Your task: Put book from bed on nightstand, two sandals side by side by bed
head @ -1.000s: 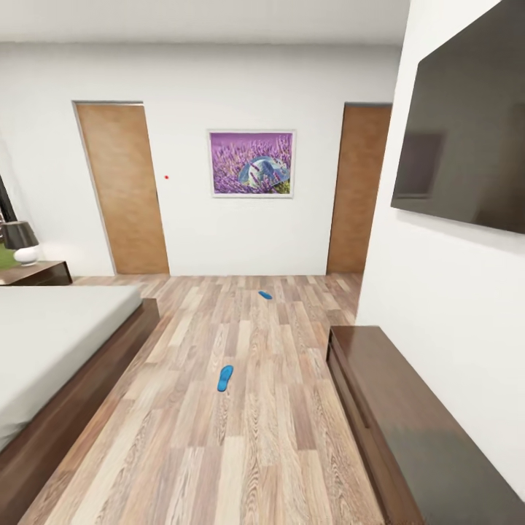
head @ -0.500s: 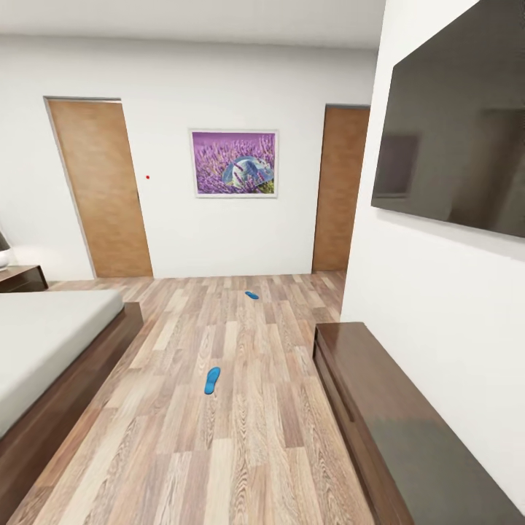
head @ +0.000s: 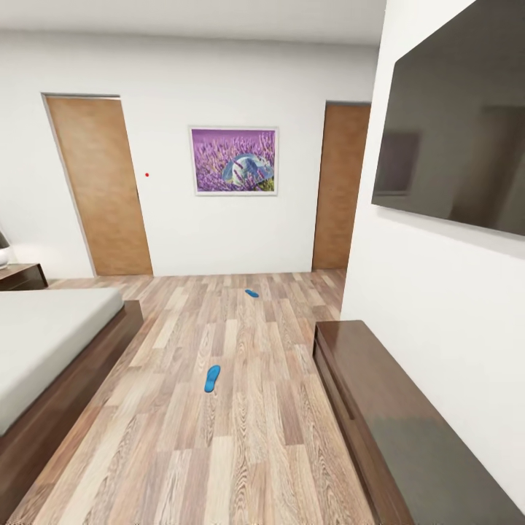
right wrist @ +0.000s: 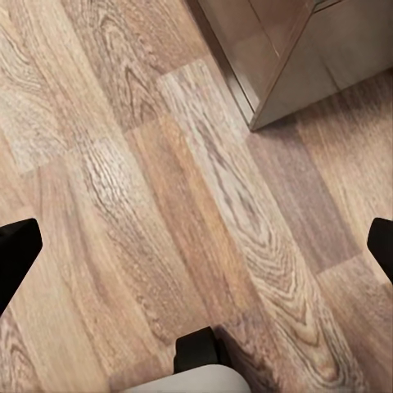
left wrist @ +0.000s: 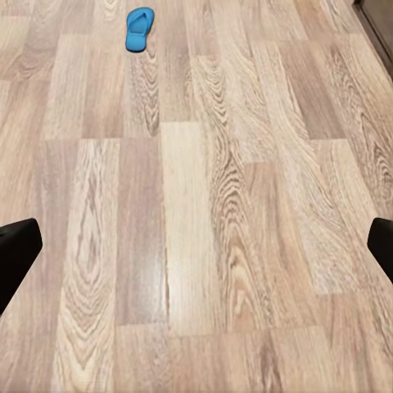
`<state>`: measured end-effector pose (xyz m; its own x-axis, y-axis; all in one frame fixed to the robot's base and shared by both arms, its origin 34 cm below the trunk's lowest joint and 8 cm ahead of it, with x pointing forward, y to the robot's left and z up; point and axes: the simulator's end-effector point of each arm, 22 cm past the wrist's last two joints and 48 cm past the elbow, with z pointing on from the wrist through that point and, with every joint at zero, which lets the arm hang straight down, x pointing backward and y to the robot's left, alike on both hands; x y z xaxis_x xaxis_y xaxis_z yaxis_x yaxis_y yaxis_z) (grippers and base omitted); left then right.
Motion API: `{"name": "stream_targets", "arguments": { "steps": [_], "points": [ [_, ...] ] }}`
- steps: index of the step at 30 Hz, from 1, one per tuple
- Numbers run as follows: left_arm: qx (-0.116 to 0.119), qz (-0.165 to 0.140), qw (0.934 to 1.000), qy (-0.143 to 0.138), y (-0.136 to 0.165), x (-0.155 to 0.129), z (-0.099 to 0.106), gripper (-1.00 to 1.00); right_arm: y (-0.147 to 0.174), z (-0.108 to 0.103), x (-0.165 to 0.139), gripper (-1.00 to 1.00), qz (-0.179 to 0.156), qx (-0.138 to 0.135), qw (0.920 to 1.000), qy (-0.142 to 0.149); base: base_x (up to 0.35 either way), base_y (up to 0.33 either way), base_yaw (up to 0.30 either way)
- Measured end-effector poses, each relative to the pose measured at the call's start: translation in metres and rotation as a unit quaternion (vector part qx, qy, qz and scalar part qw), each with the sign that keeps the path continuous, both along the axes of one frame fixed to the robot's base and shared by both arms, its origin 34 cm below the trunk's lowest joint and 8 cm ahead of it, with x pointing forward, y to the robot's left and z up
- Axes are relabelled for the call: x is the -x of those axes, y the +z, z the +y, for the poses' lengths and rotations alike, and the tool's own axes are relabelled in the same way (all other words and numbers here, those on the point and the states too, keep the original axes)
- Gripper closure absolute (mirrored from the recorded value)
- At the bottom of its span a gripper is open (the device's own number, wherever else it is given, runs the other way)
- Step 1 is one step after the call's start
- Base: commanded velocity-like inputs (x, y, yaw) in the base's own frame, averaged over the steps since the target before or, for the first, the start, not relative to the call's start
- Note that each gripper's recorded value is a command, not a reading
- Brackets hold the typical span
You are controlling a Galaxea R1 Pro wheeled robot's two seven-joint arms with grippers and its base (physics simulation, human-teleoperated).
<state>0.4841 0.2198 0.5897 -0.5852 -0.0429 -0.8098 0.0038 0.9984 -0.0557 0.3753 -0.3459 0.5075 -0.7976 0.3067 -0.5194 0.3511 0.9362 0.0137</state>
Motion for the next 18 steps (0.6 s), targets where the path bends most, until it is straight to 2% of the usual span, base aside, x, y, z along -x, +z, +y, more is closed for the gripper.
{"name": "stream_targets", "arguments": {
  "steps": [18],
  "points": [
    [0.0, 0.014, 0.9999, 0.0, -0.0093, 0.0065, 0.0, -1.0, -0.0053, -0.0008, 0.0072, -1.0, 0.01, 0.002, 1.0, -0.001, 0.0, 0.0, 0.0]
  ]
}}
